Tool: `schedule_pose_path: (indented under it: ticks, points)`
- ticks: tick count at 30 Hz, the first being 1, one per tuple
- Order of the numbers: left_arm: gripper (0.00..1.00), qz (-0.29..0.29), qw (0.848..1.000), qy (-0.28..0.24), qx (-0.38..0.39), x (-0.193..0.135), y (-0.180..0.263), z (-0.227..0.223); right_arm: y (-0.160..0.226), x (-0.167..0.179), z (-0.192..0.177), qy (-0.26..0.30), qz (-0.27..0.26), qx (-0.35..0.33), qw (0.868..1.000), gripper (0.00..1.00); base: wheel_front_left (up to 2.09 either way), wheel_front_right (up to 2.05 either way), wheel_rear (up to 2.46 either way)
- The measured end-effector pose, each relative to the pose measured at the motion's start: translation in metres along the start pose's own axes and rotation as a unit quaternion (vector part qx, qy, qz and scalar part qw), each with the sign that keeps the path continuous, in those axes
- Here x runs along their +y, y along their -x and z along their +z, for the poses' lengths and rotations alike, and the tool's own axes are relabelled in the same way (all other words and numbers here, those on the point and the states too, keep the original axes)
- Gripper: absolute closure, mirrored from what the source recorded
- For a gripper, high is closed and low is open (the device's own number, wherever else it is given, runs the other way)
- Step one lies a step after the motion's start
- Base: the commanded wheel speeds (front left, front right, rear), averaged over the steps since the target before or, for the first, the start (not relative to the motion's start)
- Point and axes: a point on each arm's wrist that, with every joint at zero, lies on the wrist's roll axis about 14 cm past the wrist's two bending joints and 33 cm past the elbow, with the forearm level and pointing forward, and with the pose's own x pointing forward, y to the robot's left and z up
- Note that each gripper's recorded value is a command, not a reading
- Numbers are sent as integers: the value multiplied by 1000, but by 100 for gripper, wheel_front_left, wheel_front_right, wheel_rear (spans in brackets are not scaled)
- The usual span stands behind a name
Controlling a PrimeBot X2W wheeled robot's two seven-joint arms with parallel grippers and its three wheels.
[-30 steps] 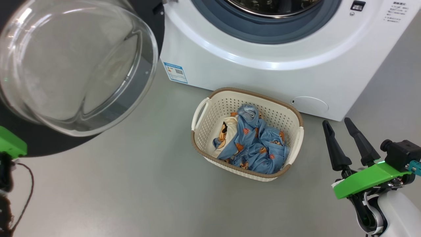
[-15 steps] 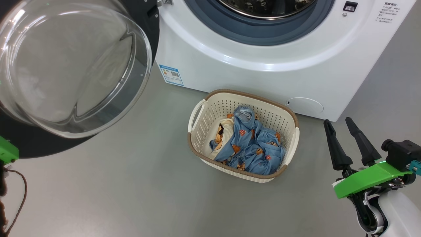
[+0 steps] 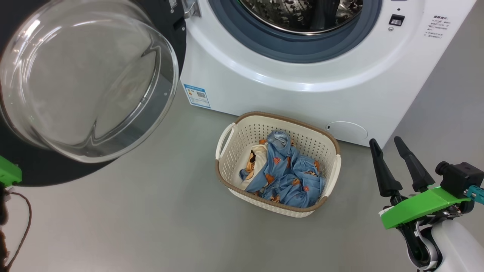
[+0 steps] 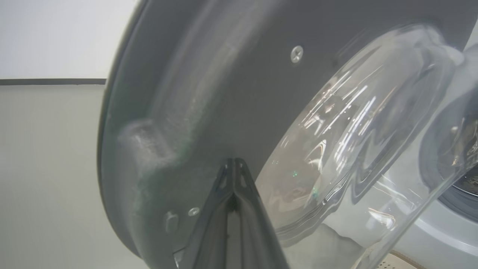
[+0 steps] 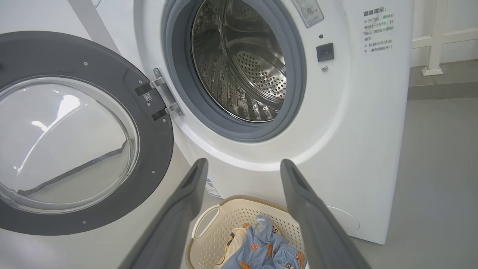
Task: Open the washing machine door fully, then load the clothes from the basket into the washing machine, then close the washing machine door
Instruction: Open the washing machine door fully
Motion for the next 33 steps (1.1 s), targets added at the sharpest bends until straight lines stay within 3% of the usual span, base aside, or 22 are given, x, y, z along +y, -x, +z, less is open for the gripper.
schedule_pose_path:
  ticks: [17, 18, 20, 21, 33]
  points:
    - [100, -69, 996, 42, -46, -28, 21, 3, 21, -4, 18, 13, -16, -18, 1000, 0, 0, 0, 0]
    - [88, -73, 995, 44, -53, -31, 23, 5, 23, -3, 20, 14, -17, -20, 1000, 0, 0, 0, 0]
    - [24, -85, 993, 48, -65, -38, 27, 11, 28, -3, 20, 15, -20, -20, 999, 0, 0, 0, 0]
    - [0, -91, 992, 48, -70, -42, 30, 14, 31, -3, 20, 15, -22, -20, 999, 0, 0, 0, 0]
    - [0, -184, 975, 69, -106, -107, 68, 27, 53, -3, 34, 20, -35, -39, 998, 0, 0, 0, 0]
